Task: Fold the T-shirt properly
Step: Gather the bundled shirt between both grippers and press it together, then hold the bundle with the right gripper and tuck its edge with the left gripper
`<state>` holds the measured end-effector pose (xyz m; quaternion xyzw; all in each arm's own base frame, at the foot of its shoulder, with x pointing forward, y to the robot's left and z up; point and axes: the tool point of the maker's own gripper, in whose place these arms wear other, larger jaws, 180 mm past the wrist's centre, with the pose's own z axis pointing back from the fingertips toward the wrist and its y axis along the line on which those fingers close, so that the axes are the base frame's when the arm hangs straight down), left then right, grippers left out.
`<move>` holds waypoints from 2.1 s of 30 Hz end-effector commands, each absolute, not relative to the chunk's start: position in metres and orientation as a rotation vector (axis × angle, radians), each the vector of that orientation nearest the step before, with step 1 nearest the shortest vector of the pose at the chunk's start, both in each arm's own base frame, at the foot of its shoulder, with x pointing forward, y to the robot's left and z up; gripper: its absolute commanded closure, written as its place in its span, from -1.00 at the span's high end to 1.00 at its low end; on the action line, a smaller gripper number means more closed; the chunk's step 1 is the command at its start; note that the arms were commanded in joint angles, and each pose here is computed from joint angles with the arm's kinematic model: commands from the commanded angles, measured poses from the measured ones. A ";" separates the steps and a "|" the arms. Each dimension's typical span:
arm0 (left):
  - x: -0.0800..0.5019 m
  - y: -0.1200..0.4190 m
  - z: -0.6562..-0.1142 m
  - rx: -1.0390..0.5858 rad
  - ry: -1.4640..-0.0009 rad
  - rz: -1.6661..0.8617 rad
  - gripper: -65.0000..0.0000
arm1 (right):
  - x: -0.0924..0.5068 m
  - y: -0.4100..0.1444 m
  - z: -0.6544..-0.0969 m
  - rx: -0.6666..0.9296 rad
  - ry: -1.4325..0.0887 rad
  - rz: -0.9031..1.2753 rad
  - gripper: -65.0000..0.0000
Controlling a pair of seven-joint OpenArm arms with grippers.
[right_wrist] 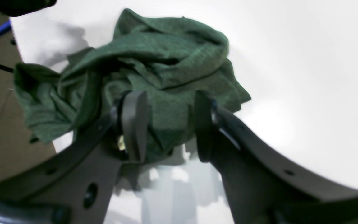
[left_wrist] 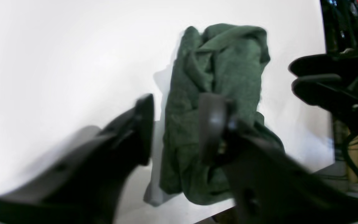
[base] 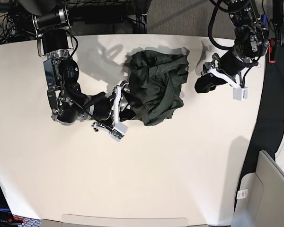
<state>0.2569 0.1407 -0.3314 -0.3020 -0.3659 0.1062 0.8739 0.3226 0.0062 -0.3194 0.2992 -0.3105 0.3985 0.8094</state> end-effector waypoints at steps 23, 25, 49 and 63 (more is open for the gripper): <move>0.241 0.005 -0.286 -0.899 -0.729 -0.143 -1.00 | 0.342 0.024 -0.357 0.448 -0.591 0.874 -0.87; 0.242 -0.002 -0.282 -0.919 -0.736 -0.145 -1.00 | 0.344 0.026 -0.357 0.426 -0.593 0.878 -0.87; 0.266 0.045 -0.349 -0.775 -0.637 -0.097 -1.00 | 0.347 0.033 -0.356 0.396 -0.599 0.886 -0.87; 0.268 0.071 -0.377 -0.716 -0.604 -0.035 -1.00 | 0.344 0.034 -0.357 0.401 -0.592 0.885 -0.87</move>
